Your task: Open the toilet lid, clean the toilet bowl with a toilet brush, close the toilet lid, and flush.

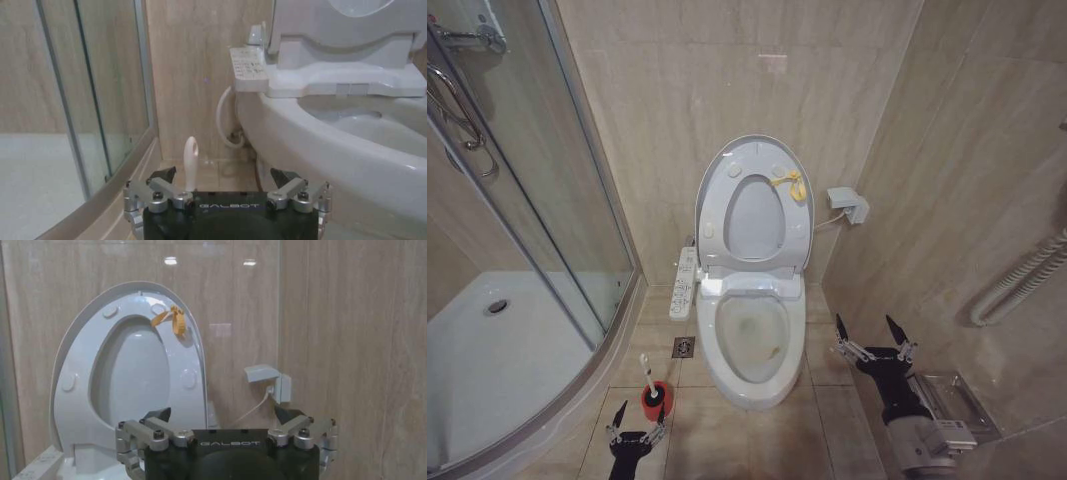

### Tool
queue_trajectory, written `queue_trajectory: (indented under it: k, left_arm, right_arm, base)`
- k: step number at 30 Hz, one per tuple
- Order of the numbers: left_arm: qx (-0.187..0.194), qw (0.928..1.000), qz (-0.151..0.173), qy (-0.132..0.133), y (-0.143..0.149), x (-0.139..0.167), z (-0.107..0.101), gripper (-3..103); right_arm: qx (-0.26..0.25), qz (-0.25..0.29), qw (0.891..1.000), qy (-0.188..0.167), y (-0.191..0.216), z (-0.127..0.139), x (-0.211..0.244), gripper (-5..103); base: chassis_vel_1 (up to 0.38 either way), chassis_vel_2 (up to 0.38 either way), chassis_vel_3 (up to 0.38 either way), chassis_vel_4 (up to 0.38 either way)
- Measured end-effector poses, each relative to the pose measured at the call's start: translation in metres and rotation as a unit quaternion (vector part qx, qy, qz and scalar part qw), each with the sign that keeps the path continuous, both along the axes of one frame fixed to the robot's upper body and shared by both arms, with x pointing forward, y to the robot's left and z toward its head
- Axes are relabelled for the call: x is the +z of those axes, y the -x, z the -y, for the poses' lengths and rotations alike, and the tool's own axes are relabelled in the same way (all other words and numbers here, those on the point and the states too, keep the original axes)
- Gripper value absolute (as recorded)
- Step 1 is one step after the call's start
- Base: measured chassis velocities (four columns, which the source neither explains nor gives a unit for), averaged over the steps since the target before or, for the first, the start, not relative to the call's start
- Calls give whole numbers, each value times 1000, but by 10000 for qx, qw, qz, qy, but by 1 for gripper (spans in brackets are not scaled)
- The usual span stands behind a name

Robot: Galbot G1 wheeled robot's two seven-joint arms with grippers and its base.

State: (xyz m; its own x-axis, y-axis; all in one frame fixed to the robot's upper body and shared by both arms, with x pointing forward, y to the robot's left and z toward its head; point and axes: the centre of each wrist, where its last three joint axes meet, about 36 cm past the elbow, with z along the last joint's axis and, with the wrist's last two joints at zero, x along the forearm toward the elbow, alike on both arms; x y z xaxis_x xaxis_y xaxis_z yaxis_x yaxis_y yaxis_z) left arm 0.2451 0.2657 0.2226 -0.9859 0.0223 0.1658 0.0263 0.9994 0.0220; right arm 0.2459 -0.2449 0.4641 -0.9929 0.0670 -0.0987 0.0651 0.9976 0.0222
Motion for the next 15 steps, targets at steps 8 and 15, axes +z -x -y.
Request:
queue_trajectory:
  k: [8,15]
  left_arm:
    - [-87,9999,139,17,-26,-12,-14,95]
    - [111,9999,30,96,-36,-34,-23,95]
  right_arm:
    - [0,0,10000,0,0,0,0,100]
    - [0,0,10000,0,0,0,0,100]
  base:
    - [0,0,0,0]
    - [0,0,0,0]
